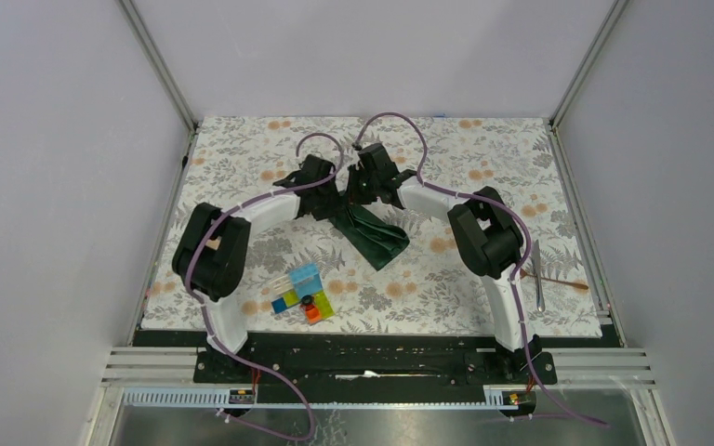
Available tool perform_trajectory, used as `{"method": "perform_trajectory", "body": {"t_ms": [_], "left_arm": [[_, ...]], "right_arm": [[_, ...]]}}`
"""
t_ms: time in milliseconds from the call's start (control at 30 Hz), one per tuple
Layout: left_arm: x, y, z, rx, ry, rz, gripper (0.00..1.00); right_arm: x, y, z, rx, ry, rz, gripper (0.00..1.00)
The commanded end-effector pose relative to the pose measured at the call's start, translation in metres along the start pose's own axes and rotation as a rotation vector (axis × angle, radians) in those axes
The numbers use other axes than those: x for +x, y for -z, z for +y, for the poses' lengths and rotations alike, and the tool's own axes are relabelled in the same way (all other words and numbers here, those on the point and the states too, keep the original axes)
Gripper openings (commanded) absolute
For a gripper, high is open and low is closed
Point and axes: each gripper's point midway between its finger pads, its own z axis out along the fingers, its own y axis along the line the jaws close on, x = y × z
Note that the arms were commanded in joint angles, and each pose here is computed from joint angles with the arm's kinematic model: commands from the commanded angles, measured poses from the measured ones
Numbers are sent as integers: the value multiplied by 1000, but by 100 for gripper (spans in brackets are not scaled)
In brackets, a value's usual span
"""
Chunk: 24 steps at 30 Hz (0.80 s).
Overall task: Fold the napkin into a case and place the utensils inside
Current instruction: Grasp the top corner of the smaller rectangle folded napkin from the folded napkin.
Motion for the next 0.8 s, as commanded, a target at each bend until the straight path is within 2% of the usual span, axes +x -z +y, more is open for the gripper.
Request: {"method": "perform_trajectory", "body": {"t_ms": [0,300,500,767], "left_arm": [[-13,-7,3,-127,-92,-52,34],[-16,-13,7,-250,-191,-91,29],[-22,-6,1,-284,-228,-136,32],[-12,-22,5,-294,-238,-96,33]], "right_arm": [[-20,10,13,-28,-21,-48,0],[-19,11,13,-27,-23,-46,0],[-16,9,12,-26,-23,-41,0],[-16,9,12,-28,-25,-40,0]]}}
